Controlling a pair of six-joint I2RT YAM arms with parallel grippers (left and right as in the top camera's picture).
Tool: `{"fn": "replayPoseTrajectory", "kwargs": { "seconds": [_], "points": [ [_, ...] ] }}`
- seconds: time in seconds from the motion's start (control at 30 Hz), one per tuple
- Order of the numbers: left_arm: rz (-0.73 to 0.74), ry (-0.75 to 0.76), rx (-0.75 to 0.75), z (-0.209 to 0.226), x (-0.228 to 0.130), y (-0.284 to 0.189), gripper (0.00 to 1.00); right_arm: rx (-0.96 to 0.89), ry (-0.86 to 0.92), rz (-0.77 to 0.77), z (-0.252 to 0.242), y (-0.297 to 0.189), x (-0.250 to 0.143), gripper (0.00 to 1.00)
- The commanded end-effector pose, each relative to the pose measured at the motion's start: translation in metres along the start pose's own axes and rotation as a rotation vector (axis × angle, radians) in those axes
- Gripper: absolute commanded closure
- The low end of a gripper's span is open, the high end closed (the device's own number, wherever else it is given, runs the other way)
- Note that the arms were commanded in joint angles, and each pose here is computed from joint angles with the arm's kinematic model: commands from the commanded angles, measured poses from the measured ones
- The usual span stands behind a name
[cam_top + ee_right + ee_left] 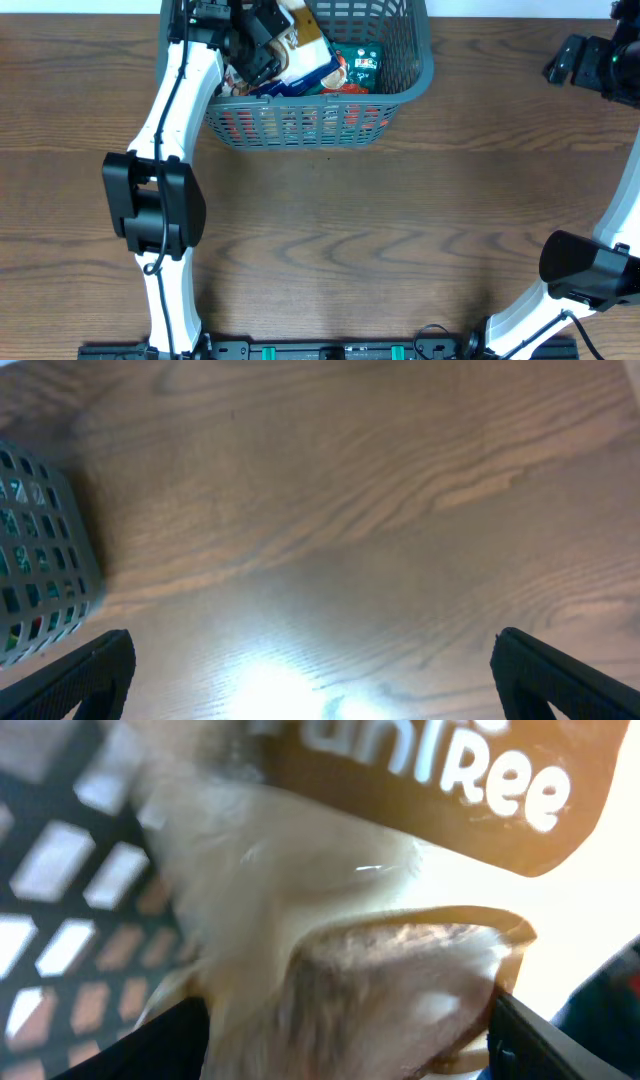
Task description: Pack container
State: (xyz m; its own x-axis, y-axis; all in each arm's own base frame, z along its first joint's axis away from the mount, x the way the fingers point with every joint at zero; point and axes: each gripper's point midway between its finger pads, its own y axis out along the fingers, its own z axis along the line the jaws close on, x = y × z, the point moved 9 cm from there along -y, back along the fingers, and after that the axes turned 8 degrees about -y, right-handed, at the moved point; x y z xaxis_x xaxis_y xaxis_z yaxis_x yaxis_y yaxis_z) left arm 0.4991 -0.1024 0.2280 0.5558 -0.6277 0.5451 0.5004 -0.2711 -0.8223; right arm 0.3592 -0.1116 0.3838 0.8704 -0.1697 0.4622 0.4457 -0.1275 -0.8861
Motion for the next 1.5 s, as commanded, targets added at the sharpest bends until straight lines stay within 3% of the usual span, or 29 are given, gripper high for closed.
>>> {"fn": "replayPoseTrajectory", "kwargs": {
  "seconds": [0.0, 0.17, 0.37, 0.53, 0.67, 0.93, 1.1, 1.47],
  "points": [
    [-0.064, -0.030, 0.062, -0.003, 0.017, -0.066, 0.25, 0.004, -0.034, -0.032, 0.000, 0.002, 0.006, 0.01],
    [-0.054, -0.183, 0.271, 0.001, 0.012, -0.146, 0.01, -0.027, -0.110, -0.244, -0.002, -0.003, 0.039, 0.01],
    [-0.142, -0.410, 0.403, 0.012, -0.013, -0.235, 0.01, 0.014, -0.335, -0.435, 0.016, -0.012, 0.066, 0.01],
    [-0.177, -0.582, 0.483, 0.027, -0.043, -0.279, 0.01, 0.041, -0.227, -0.427, 0.019, -0.021, 0.060, 0.01],
    [-0.193, -0.612, 0.496, 0.024, -0.055, -0.298, 0.01, 0.001, -0.140, -0.432, 0.015, -0.045, 0.048, 0.01],
    [-0.208, -0.623, 0.496, -0.003, -0.085, -0.293, 0.01, -0.063, -0.088, -0.393, 0.010, -0.103, 0.000, 0.01],
    [-0.292, -0.624, 0.458, -0.037, -0.119, -0.275, 0.01, -0.058, -0.072, -0.360, 0.012, -0.118, -0.026, 0.01],
    [-0.415, -0.593, 0.476, -0.106, -0.191, -0.248, 0.01, -0.020, -0.121, -0.372, 0.033, -0.081, -0.111, 0.01]
  ]
}}
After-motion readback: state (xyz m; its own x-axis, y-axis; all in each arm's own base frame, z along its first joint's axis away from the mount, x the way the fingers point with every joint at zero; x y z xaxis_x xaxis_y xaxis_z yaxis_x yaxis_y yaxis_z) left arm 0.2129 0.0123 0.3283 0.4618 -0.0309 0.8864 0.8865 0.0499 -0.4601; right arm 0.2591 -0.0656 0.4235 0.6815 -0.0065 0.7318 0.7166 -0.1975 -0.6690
